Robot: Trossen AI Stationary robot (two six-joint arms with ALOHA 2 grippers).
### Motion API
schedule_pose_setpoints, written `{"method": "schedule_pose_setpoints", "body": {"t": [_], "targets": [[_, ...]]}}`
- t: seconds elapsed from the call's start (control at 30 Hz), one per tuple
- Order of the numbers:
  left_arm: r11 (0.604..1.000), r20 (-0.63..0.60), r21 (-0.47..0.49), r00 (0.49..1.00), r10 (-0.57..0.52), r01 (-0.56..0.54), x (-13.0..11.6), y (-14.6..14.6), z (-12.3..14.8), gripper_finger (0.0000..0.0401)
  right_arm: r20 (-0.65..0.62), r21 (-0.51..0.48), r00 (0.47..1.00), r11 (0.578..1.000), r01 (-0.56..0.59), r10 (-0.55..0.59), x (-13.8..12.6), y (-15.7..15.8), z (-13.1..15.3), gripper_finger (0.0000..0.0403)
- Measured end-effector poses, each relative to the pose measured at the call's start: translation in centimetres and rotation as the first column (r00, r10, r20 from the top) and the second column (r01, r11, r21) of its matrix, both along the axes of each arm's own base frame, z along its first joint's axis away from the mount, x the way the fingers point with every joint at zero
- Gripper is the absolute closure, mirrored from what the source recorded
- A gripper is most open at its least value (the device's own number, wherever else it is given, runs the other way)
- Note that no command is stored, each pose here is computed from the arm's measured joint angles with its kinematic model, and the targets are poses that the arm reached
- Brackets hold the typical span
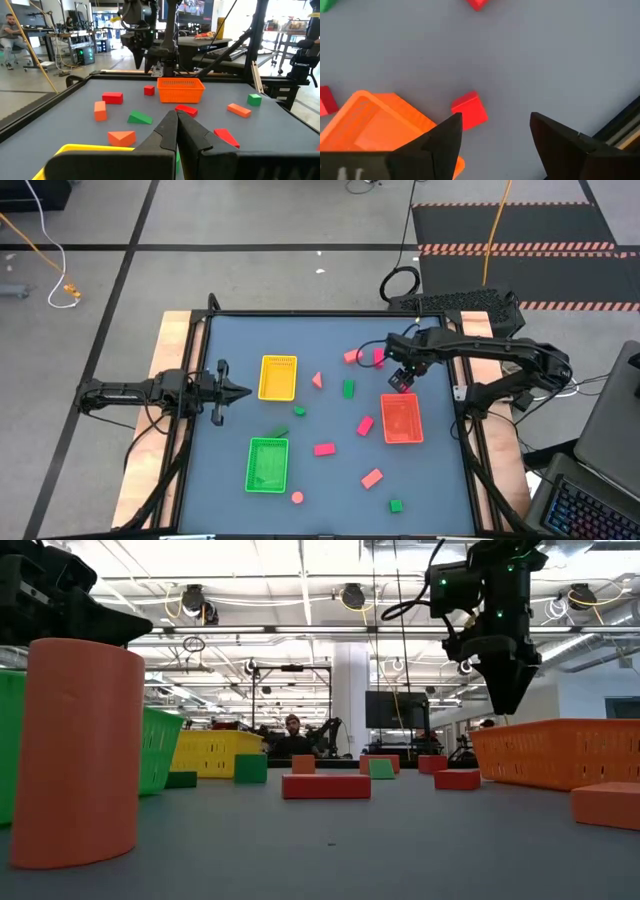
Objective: Sort & place blocks by color
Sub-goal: Put the red block into the orange bin
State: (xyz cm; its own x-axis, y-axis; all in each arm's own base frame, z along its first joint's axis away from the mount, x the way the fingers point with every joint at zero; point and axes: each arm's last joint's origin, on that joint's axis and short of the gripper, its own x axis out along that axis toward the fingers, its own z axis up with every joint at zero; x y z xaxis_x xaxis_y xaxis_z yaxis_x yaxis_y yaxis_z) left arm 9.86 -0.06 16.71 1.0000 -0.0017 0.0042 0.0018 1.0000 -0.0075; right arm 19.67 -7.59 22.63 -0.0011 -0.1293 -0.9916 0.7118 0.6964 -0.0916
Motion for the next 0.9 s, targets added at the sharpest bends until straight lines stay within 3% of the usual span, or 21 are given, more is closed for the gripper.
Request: {"method": "schedule_pose_setpoints", "body": {"t": [0.5,0.9], "targets": [[1.000,0.000,0.000,1.000,-0.002,0.002,0.0,0.0,0.0,0.0398,-0.018,0.049,0.982,0.981,-0.189,0.190,-0.8,0.4,-2.9,0.0174],[1.000,0.000,0.000,1.000,-0.001,0.001,0.0,0.0,0.0,0.0398,0.019,0.027,0.979,0.978,-0.205,0.204,-0.6,0.3,-2.7,0.0174]]}}
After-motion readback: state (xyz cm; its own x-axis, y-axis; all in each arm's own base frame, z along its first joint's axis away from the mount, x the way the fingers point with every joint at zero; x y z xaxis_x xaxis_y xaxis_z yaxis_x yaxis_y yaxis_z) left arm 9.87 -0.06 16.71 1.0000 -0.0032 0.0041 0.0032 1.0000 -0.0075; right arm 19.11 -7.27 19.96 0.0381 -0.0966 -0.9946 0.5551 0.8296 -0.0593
